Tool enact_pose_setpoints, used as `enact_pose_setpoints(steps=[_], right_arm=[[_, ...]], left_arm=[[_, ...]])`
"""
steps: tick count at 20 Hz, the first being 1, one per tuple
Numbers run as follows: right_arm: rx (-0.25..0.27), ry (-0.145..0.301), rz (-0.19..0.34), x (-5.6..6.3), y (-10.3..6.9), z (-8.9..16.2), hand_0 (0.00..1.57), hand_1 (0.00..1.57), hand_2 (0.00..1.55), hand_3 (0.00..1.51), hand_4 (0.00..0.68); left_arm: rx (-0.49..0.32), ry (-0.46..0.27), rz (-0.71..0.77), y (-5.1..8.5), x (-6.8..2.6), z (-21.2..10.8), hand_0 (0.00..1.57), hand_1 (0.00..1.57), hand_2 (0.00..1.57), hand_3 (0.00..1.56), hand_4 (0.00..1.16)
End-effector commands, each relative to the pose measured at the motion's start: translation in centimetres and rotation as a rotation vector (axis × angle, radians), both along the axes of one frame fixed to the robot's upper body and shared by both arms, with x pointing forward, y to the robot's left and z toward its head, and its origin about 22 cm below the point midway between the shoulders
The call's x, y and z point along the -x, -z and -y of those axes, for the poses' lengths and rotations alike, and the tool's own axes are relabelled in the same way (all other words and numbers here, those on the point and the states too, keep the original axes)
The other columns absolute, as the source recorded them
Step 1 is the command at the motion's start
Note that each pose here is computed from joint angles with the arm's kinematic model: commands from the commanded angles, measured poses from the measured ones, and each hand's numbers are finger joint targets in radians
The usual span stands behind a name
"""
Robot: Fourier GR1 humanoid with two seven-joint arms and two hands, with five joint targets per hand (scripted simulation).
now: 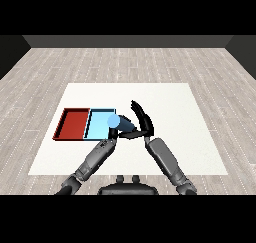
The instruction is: Pick the blue can and put it in the blue box
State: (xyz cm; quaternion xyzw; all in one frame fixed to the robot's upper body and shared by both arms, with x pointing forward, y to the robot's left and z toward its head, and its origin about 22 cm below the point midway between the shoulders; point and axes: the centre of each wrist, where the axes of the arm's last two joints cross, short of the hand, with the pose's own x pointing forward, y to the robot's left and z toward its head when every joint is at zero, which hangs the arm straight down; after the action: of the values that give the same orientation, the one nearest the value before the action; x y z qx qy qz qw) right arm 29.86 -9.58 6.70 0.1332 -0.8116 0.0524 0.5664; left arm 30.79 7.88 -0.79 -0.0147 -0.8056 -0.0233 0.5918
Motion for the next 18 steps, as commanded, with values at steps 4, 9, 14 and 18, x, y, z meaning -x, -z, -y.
enact_pose_setpoints(steps=[4,9,14,18], right_arm=[[-0.073,-0.036,0.031,0.1,-1.6,3.0,0.0,0.0,0.0,0.0,0.0],[-0.073,0.03,0.083,3.4,-0.5,8.5,0.0,0.0,0.0,0.0,0.0],[-0.109,0.129,0.115,4.7,-2.3,10.9,0.0,0.0,0.0,0.0,0.0],[-0.119,0.158,0.123,3.6,-2.1,12.6,0.0,0.0,0.0,0.0,0.0]], left_arm=[[-0.03,-0.033,0.016,1.0,0.26,-0.6,1.57,1.57,1.57,1.48,1.14],[-0.098,-0.119,0.027,-0.8,-2.45,-5.6,1.57,1.57,1.57,1.47,1.13],[-0.172,-0.269,-0.023,-1.4,-4.67,-10.0,1.57,1.57,1.57,1.49,1.14],[-0.277,-0.369,-0.134,-0.1,-5.48,-14.4,1.55,1.55,1.54,1.48,1.11]])
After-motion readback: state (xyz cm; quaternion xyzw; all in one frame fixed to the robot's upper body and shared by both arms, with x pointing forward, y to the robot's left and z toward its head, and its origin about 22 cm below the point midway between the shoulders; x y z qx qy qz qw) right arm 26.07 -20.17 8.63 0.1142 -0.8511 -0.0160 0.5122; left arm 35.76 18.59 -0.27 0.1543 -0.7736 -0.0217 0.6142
